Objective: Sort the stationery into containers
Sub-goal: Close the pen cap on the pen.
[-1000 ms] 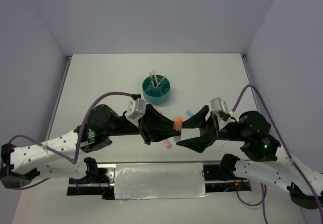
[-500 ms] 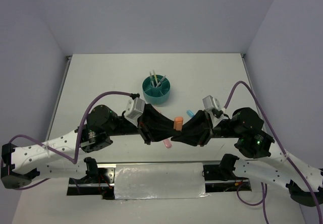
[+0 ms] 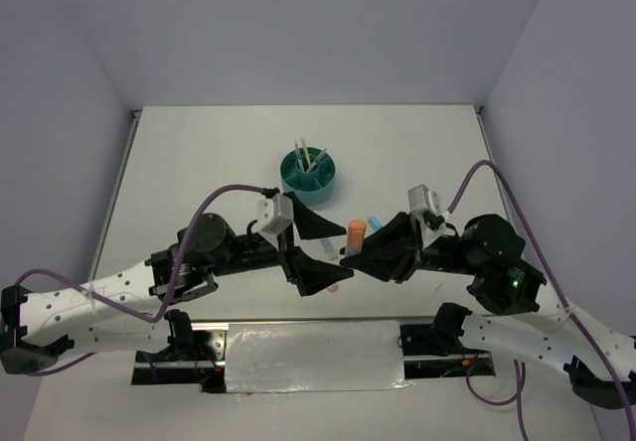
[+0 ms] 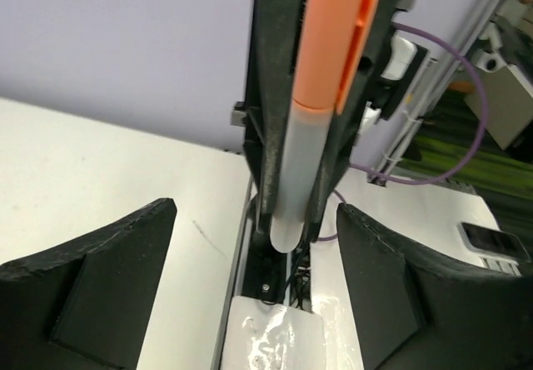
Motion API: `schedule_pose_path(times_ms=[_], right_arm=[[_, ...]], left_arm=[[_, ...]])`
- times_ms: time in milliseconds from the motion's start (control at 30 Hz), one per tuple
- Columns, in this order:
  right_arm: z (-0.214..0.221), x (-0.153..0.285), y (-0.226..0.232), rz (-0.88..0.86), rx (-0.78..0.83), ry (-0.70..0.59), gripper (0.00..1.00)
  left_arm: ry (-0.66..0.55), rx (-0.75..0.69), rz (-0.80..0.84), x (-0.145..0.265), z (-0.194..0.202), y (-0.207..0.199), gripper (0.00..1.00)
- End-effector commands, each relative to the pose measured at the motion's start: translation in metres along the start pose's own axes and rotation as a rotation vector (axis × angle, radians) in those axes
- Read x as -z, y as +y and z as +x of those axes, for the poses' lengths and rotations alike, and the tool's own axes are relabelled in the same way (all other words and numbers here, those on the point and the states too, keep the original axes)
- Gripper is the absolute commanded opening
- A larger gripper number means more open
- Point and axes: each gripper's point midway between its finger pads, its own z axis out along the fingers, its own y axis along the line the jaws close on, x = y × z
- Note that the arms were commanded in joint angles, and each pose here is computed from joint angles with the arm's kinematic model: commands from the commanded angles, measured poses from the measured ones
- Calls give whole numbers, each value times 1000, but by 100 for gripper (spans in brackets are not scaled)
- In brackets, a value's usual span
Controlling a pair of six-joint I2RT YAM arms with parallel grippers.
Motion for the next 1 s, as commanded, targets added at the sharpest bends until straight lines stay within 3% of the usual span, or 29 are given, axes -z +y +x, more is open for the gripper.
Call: schedule_pose_path(times_ms=[0, 67, 333, 933, 967], right_arm=[[-4, -1, -8, 41, 31, 13, 0], [4, -2, -11, 47, 32, 42, 0], [28, -8, -10, 1, 3, 92, 0], [38, -18, -1, -89, -19, 143, 0], [37, -18, -1, -88, -16, 141, 0]], left_arm=[[-63, -26, -86, 11, -23, 9, 92], [-100, -32, -123, 19, -36, 12, 98], [-186, -76, -143, 31, -81, 6, 99], [-141, -70, -138, 17, -78, 7, 85], [-135, -66, -133, 16, -75, 7, 78]])
